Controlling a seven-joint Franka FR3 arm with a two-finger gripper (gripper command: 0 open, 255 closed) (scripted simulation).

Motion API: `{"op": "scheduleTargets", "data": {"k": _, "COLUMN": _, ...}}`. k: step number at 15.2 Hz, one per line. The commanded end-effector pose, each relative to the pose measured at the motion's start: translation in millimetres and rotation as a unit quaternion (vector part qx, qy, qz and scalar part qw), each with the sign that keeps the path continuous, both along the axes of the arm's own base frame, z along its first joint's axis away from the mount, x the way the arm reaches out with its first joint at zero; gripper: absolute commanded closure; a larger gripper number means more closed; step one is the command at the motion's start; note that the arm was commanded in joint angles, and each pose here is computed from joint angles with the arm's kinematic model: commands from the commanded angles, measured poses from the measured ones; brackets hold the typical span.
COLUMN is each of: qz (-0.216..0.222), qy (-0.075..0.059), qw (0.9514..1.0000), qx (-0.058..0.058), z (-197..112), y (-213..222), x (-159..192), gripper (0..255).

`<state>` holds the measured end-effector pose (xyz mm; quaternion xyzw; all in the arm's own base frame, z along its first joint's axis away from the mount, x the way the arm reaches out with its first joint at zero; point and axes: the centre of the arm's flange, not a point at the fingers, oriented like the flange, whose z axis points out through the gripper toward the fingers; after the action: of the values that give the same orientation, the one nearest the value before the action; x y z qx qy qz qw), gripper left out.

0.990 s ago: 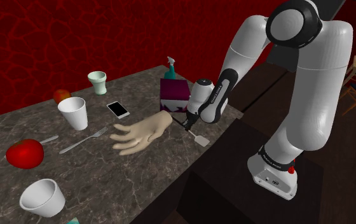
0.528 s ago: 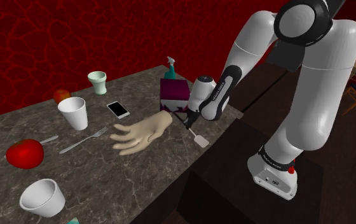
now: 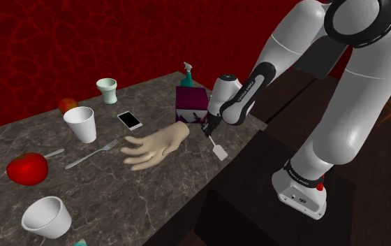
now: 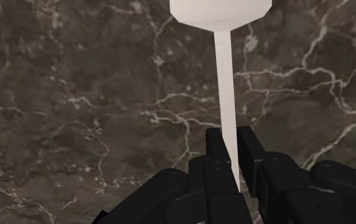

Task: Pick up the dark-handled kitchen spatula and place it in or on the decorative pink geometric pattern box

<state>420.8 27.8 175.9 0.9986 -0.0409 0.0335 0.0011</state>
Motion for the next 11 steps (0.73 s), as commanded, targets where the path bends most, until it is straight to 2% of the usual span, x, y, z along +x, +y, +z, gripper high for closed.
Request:
{"op": "scheduleTargets", "data": {"k": 1, "qz": 0.0, "qy": 0.0, "qw": 1.0, "qx": 0.0, "z": 11, "y": 0, "x": 1, "gripper": 255}}
{"op": "scheduleTargets", "data": {"k": 11, "qz": 0.0, "qy": 0.0, "qw": 1.0, "qx": 0.0, "z": 64, "y": 0, "x": 1, "gripper": 255}}
